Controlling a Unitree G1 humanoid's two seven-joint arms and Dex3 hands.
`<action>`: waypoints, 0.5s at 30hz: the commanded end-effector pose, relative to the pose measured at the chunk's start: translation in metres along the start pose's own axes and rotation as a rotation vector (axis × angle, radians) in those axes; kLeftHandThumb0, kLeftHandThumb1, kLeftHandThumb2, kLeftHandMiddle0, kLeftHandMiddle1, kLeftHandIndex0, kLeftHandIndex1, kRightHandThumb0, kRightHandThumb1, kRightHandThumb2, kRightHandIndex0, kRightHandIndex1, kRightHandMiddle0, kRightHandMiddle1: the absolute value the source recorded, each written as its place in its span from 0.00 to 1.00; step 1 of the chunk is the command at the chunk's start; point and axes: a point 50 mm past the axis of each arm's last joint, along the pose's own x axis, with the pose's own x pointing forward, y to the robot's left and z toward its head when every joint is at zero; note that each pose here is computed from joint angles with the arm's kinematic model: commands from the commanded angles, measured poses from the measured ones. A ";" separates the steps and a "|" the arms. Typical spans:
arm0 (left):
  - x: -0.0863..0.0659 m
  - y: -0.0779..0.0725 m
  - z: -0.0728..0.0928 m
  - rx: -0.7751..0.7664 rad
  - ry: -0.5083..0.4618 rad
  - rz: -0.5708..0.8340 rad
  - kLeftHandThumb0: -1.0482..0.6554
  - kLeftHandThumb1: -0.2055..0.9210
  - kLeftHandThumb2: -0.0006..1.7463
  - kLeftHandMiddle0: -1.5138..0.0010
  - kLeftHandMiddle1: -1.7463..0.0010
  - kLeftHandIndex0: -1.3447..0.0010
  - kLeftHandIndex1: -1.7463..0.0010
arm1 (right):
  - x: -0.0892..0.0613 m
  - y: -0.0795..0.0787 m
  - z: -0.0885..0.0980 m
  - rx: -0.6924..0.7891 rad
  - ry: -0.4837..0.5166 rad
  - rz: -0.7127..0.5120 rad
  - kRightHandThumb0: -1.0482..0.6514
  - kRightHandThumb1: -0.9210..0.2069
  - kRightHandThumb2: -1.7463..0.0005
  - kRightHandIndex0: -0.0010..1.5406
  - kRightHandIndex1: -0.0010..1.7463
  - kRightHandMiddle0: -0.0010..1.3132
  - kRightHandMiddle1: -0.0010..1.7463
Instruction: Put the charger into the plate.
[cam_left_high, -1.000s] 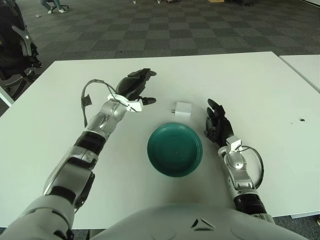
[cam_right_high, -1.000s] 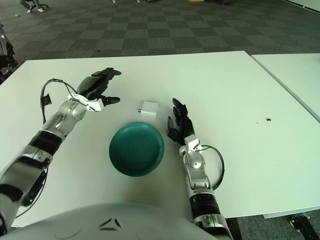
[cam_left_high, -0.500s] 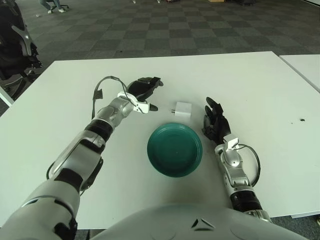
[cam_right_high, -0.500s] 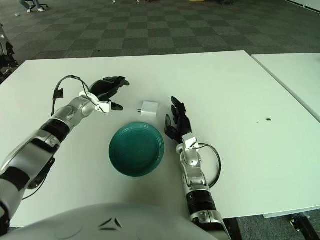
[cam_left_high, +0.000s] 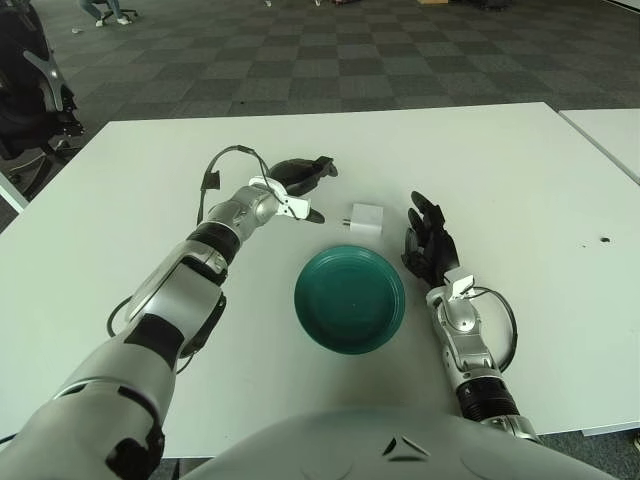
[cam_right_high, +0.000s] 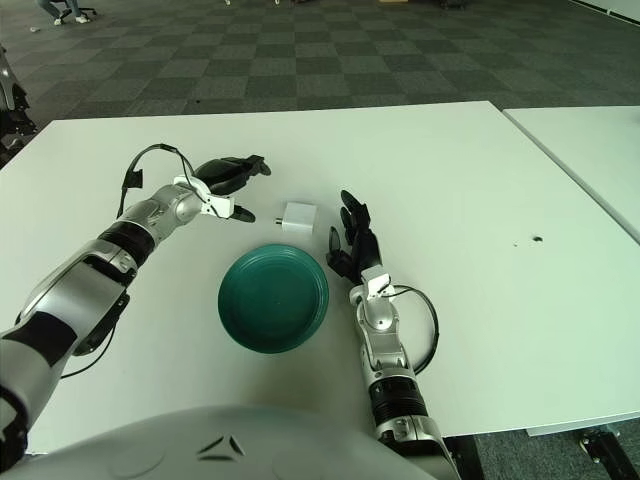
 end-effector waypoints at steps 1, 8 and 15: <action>0.010 0.020 0.010 -0.022 -0.042 0.000 0.01 1.00 0.28 0.78 0.99 1.00 0.41 | -0.069 0.021 -0.087 0.038 0.487 0.023 0.14 0.00 0.56 0.14 0.02 0.00 0.28; 0.014 0.022 0.016 -0.054 -0.057 -0.011 0.00 1.00 0.33 0.78 0.99 1.00 0.44 | -0.069 0.022 -0.088 0.041 0.481 0.028 0.15 0.00 0.56 0.14 0.02 0.00 0.26; 0.019 0.025 0.021 -0.077 -0.064 -0.026 0.00 1.00 0.39 0.79 0.99 1.00 0.47 | -0.069 0.024 -0.090 0.042 0.481 0.033 0.15 0.00 0.56 0.14 0.01 0.00 0.25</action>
